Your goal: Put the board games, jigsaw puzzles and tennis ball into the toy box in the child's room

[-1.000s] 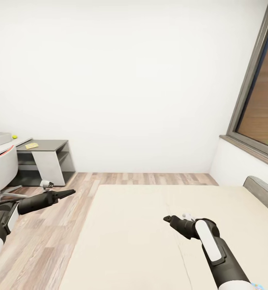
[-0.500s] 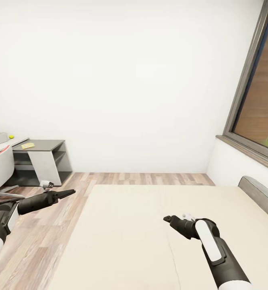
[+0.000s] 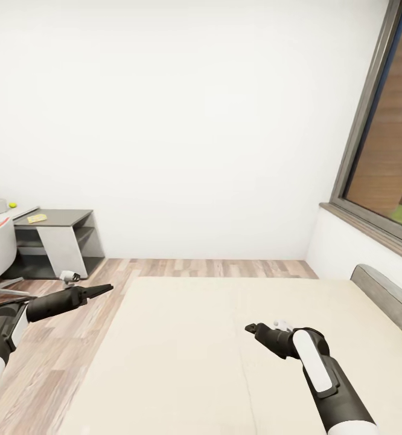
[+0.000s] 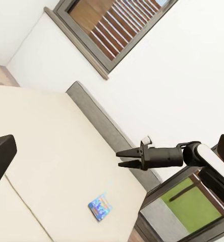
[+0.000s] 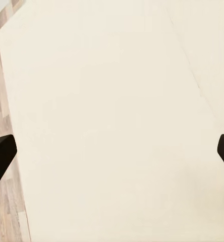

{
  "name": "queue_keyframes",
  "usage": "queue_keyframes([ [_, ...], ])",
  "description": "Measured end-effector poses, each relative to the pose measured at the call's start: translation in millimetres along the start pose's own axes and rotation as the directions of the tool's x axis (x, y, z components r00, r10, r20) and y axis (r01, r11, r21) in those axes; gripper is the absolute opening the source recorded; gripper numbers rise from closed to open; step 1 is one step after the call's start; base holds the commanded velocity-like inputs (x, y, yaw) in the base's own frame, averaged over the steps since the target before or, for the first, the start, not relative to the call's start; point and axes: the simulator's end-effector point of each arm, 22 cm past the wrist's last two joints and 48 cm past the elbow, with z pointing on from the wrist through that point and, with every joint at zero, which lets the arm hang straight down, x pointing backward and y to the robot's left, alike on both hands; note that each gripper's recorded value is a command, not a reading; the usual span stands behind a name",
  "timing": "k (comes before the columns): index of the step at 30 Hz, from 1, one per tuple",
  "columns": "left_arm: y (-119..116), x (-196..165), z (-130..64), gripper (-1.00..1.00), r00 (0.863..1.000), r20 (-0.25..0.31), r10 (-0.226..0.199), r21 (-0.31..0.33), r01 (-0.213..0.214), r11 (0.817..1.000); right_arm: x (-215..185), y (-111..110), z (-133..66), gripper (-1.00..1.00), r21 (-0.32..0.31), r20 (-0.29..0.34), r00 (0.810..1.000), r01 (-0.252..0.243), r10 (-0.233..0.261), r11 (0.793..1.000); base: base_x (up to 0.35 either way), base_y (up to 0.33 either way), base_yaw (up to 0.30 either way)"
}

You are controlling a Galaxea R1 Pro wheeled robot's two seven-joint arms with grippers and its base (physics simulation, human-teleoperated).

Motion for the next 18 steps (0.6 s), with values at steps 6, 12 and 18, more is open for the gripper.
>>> queue_keyframes([
  [6,-0.1,-0.1,0.0,1.00,1.000,0.000,0.000,0.000,0.000,1.000,0.0,0.0,0.0,1.00,0.000,0.000,1.000,0.000,0.000,1.000,-0.002,-0.013,0.000],
  [12,0.0,0.0,0.0,1.00,1.000,0.000,0.000,0.000,0.000,1.000,0.0,0.0,0.0,1.00,0.000,0.000,1.000,0.000,0.000,1.000,0.000,-0.001,0.000],
  [18,0.2,0.0,0.1,1.00,1.000,0.000,0.000,0.000,0.000,1.000,0.0,-0.1,0.1,1.00,0.000,0.000,1.000,0.000,0.000,1.000,-0.021,0.000,0.000],
])
